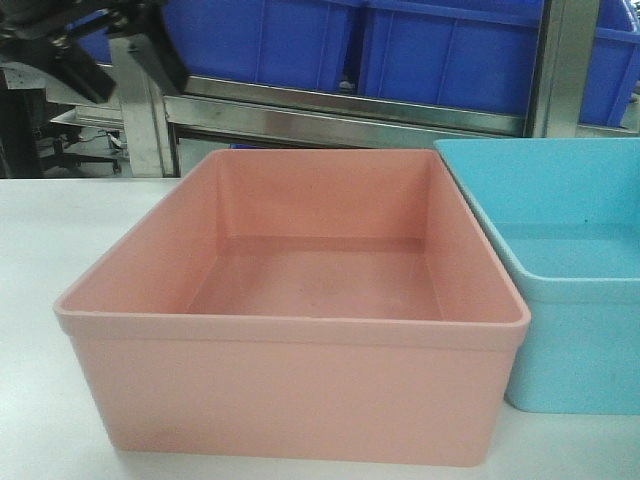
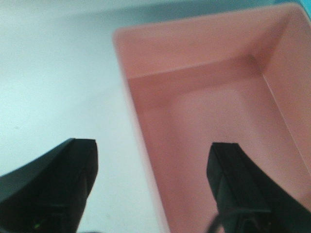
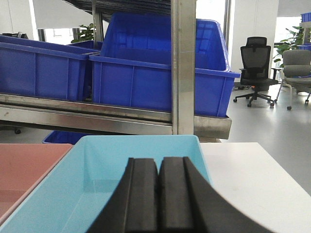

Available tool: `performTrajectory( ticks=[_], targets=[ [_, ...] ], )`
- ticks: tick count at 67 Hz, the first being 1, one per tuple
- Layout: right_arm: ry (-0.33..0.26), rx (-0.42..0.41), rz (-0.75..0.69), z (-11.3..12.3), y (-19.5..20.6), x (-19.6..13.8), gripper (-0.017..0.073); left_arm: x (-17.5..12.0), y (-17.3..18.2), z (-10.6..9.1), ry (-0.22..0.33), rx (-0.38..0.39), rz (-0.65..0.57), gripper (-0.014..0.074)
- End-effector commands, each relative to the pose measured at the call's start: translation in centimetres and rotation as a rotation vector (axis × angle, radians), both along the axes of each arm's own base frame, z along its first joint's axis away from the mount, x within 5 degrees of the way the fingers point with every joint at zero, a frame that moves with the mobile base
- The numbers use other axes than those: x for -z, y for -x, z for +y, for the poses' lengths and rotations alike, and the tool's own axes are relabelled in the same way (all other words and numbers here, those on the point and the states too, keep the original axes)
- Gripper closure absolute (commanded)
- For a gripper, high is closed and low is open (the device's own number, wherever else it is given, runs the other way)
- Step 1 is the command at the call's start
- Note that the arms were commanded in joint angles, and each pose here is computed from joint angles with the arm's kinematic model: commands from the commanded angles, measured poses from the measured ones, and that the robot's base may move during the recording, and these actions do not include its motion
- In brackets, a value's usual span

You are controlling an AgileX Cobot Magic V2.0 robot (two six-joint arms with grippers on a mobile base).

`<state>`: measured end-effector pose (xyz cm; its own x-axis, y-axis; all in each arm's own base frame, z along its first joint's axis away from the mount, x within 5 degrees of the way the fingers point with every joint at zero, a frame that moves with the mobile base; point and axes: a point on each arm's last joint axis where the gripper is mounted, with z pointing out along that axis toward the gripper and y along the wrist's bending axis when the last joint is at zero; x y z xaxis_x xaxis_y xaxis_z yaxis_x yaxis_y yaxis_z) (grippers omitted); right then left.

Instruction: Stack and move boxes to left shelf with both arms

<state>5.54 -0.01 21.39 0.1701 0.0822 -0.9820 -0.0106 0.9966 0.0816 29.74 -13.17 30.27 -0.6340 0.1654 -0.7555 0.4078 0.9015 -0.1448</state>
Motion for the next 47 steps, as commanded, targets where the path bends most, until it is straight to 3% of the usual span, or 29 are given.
performTrajectory(
  ticks=[1, 15, 24, 34, 47],
  targets=[
    [0.009, -0.002, -0.088, 0.0, 0.2, -0.7, 0.0503, -3.0, 1.8, 1.4, 0.096, -0.072, -0.243, 0.021],
    [0.009, -0.002, -0.088, 0.0, 0.2, -0.7, 0.0503, -2.6, 8.0, 4.8, 0.172, -0.168, -0.508, 0.021],
    [0.009, -0.002, -0.088, 0.0, 0.2, -0.7, 0.0503, -2.3, 12.1, 6.7, 0.207, -0.19, -0.602, 0.021],
    [0.009, -0.002, -0.088, 0.0, 0.2, -0.7, 0.0503, -2.1, 16.0, 8.1, 0.152, -0.135, -0.745, 0.021],
    [0.009, -0.002, -0.088, 0.0, 0.2, -0.7, 0.0503, -3.0, 19.5, 9.3, 0.191, -0.125, -0.823, 0.021]
  ],
)
